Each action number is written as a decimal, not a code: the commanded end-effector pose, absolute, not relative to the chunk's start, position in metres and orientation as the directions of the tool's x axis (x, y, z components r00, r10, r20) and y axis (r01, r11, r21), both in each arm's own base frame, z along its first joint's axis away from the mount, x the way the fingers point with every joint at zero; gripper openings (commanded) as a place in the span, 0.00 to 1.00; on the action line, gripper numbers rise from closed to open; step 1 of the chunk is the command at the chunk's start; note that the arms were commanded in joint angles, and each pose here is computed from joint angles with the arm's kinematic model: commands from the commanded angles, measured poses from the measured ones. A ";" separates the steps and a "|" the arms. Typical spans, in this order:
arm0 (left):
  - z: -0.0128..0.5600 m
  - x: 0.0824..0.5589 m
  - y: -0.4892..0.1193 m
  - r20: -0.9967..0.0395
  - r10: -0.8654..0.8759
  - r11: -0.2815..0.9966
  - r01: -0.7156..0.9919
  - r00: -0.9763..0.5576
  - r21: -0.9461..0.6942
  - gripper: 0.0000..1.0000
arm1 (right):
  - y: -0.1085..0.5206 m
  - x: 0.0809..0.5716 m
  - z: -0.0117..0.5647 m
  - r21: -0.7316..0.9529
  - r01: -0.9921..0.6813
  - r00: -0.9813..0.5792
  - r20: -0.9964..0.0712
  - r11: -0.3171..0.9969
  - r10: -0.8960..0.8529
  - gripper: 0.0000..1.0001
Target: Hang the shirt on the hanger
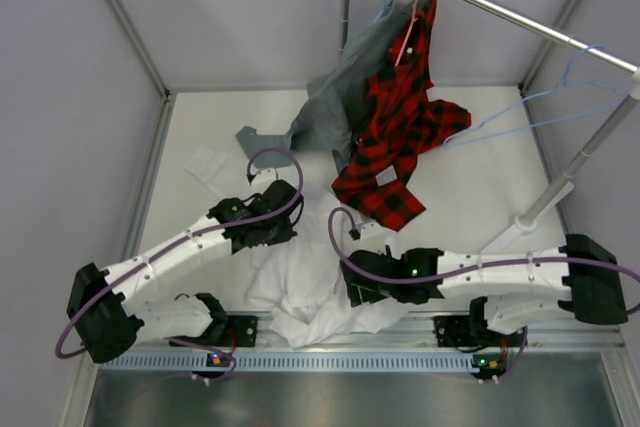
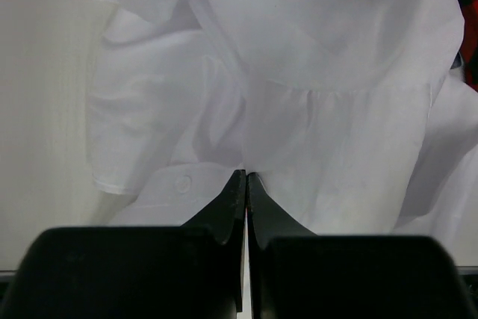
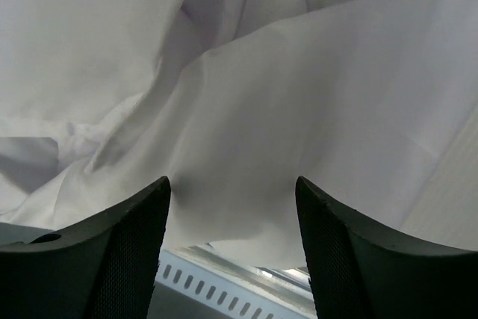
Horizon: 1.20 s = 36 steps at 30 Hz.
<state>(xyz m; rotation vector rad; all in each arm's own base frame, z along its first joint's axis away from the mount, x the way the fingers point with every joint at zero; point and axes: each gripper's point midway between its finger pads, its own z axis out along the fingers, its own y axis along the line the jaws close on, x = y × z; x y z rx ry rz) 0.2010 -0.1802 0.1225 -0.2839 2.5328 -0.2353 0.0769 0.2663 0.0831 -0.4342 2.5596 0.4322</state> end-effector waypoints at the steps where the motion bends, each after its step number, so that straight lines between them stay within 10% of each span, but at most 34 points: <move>1: 0.118 0.196 -0.171 -0.511 -0.277 0.958 -0.191 -0.814 -0.216 0.00 | 0.311 0.097 0.100 0.282 -0.386 -0.797 -0.581 0.879 -0.164 0.65; 4: 0.115 0.193 -0.167 -0.509 -0.295 0.953 -0.209 -0.808 -0.221 0.00 | 0.319 0.094 0.075 0.250 -0.366 -0.833 -0.518 0.896 -0.196 0.64; 6: 0.115 0.192 -0.164 -0.513 -0.300 0.952 -0.215 -0.804 -0.220 0.00 | 0.321 0.088 0.060 0.258 -0.346 -0.854 -0.484 0.902 -0.190 0.11; 7: 0.115 0.193 -0.160 -0.520 -0.303 0.952 -0.225 -0.798 -0.209 0.00 | 0.319 0.088 0.059 0.256 -0.331 -0.855 -0.490 0.908 -0.173 0.00; 20: 0.104 0.199 -0.076 -0.501 -0.531 0.828 -0.545 -0.683 -0.133 0.00 | 0.150 0.144 0.130 0.168 0.044 -0.751 -0.645 0.985 0.143 0.00; 33: 0.103 0.158 -0.064 -0.405 -0.780 0.618 -0.694 -0.478 -0.371 0.07 | 0.111 0.092 0.133 0.348 0.149 -0.791 -0.520 0.926 0.323 0.00; 34: 0.099 0.155 -0.068 -0.378 -0.788 0.611 -0.692 -0.486 -0.384 0.22 | 0.115 0.091 0.136 0.365 0.135 -0.797 -0.512 0.921 0.320 0.03; 36: 0.101 0.151 -0.070 -0.366 -0.787 0.615 -0.678 -0.496 -0.403 0.45 | 0.113 0.090 0.150 0.389 0.120 -0.794 -0.515 0.914 0.323 0.49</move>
